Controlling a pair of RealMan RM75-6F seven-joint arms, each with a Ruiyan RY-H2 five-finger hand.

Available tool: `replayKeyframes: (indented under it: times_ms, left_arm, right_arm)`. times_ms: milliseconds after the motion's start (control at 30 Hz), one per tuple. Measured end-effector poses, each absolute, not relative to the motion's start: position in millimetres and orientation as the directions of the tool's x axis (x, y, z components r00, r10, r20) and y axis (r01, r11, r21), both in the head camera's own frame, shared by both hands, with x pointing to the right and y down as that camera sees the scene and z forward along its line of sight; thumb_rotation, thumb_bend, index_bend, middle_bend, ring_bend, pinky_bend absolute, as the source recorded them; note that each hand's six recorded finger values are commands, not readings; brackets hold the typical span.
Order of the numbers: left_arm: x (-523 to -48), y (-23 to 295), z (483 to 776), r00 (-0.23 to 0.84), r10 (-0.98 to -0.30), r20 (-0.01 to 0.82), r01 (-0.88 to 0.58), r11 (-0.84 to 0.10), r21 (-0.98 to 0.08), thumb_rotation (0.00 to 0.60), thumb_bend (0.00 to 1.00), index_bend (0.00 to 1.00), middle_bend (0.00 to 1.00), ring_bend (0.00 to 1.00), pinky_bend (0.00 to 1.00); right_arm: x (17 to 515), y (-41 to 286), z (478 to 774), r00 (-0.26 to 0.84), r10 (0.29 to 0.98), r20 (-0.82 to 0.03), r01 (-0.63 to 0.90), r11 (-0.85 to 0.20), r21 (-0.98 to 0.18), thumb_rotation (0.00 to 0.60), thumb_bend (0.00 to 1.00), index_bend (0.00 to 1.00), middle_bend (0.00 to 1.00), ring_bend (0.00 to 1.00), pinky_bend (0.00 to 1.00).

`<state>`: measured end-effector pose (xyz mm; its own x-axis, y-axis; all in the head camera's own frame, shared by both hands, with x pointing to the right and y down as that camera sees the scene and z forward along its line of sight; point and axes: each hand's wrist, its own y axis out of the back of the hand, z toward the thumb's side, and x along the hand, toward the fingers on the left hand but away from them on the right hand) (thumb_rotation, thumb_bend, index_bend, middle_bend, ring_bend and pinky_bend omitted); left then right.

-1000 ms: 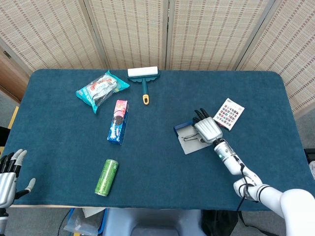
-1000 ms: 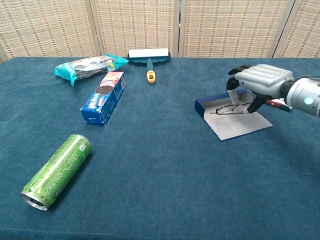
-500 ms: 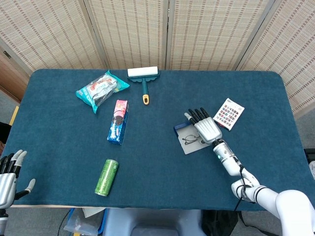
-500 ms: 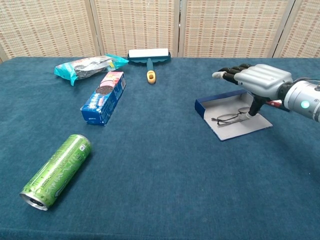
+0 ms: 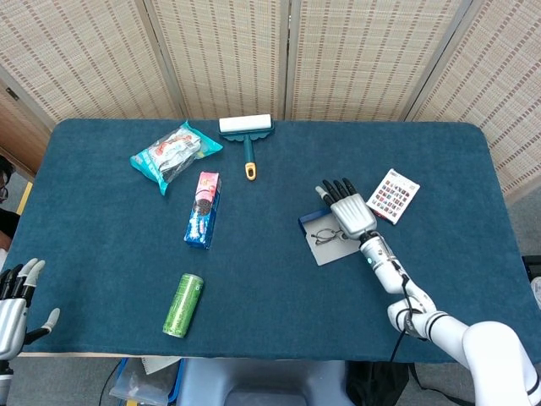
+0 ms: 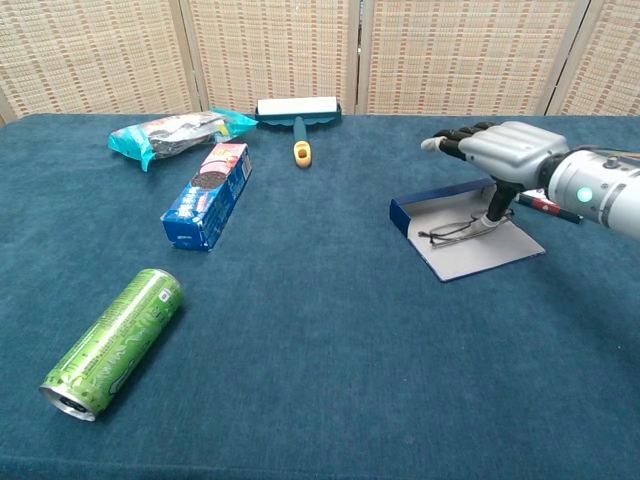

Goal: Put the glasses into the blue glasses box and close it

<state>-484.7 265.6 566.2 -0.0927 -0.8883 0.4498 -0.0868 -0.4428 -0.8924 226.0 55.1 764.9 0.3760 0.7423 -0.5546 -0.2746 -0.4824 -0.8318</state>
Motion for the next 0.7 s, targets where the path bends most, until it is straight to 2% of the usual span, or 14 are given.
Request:
replayKeyframes:
  times_ms: [700]
  left_arm:
    - [-489.0,266.6,565.7,-0.104,-0.886,0.452,-0.082,-0.445,-0.892,0.6,0.31,0.04,0.0,0.0,0.0]
  right_arm:
    - [201.6,33.4,779.5,0.346,0.747,-0.568,-0.307,-0.482,-0.821,0.6,0.11,0.0,0.0,0.0,0.0]
